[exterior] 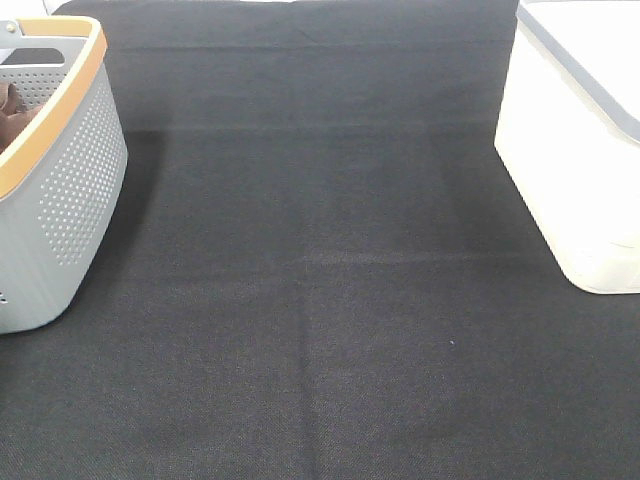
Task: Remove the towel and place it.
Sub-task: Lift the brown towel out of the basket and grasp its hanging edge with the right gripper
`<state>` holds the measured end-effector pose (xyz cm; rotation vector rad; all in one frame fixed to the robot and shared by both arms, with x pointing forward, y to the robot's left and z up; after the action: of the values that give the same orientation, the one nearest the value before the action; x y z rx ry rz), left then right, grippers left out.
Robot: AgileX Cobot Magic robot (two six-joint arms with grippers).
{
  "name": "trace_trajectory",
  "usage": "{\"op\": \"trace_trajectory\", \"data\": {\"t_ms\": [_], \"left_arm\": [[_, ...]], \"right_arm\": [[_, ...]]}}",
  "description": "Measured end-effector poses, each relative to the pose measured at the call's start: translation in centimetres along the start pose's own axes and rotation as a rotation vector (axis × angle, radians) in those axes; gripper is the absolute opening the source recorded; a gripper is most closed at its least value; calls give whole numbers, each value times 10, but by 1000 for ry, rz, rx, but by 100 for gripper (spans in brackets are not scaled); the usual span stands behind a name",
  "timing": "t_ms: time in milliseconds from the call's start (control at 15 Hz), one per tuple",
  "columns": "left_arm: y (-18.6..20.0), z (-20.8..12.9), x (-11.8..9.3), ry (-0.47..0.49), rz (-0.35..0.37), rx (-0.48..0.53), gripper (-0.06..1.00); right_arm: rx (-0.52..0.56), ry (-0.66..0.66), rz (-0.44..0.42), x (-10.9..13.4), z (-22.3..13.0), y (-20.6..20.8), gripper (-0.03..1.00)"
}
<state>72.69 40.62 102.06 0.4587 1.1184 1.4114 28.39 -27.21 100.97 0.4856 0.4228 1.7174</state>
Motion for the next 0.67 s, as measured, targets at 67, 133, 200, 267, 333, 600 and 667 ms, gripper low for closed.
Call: {"op": "trace_trajectory", "data": {"t_ms": [67,133,200,267,333,600,667], "left_arm": [[13,7,-6,-14,-5,-34,1],[27,12,-11,-26,-9,-65,1],[44,17,-20,-38,-23,-105,1],[69,22,-34,-68,-58,-161,1],[86,24,-46,-88,-91,-202,1],[155,30,-92,-177,-242,-386,1],[174,32,-103,-196,-278,-450,1]], "right_arm": [[0,0,0,0,0,0,77],[0,0,0,0,0,0,77],[0,0,0,0,0,0,77],[0,0,0,0,0,0,77],[0,0,0,0,0,0,77],[0,-1,1,0,0,0,77],[0,-14,6,1,0,0,77]]}}
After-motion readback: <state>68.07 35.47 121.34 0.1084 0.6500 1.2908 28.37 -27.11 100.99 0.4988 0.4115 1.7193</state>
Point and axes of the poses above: a point on each arm's last joint axis where the gripper is mounted, y pointing back along that axis away from the gripper, x along the wrist's bending axis when the last joint is at zero, z = x × y, the point moved 7 cm from there along -y, pointing out along that axis toward the gripper, and after that the axes turned 8 degrees about -y, right-handed, at the moved point
